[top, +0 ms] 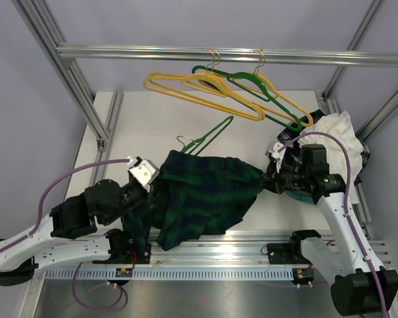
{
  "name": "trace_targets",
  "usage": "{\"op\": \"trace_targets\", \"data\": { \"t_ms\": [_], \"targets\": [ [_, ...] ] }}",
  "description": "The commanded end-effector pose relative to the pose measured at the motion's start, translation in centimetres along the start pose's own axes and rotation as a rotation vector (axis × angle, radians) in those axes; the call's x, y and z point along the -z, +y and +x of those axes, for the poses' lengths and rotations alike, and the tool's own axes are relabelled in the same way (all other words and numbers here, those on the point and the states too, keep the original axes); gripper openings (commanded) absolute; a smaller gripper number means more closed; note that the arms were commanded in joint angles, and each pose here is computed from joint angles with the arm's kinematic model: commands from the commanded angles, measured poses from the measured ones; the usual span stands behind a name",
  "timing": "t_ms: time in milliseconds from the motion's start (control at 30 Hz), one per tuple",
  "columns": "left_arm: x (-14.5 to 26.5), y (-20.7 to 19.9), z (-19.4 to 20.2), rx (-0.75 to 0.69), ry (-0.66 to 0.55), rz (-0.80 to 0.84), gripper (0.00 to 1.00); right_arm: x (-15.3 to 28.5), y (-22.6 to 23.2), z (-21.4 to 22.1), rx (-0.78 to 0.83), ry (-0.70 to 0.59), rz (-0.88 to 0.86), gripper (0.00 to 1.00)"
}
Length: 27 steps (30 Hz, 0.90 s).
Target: Remove the skirt from the hanger
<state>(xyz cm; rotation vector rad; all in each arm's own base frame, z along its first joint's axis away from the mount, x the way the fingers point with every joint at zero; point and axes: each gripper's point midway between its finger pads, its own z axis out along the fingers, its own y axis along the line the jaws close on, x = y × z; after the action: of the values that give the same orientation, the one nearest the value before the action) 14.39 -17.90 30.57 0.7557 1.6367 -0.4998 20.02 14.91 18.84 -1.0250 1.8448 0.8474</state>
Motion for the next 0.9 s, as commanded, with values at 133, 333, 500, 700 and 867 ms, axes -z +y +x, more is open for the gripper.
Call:
{"op": "trace_targets", "data": {
  "t_ms": [133, 333, 500, 700, 867],
  "targets": [
    [-0.7, -0.5, -5.0, 0.041, -0.171, 0.023, 0.00, 1.8, 0.5, -1.2, 0.179, 0.007, 0.013, 0.45],
    [-1.1, -3.1, -2.8, -0.115, -0.089, 0.182, 0.00, 3.4, 1.2, -6.9, 0.319, -0.083, -0.003, 0.69],
    [-1.7, -4.8, -1.8, -0.319, -0.061, 0.303, 0.00, 4.3, 4.8, -10.1, 0.416, -0.169, -0.208, 0.75],
    [-3.3, -5.8, -1.8, -0.426, -0.023, 0.403, 0.00, 4.3, 7.6, -11.0, 0.476, -0.131, -0.382, 0.85],
    [-5.1, -5.6, -2.7, -0.417, -0.051, 0.444, 0.00, 1.8, 8.5, -8.8, 0.511, -0.027, -0.466, 0.84]
  ]
}}
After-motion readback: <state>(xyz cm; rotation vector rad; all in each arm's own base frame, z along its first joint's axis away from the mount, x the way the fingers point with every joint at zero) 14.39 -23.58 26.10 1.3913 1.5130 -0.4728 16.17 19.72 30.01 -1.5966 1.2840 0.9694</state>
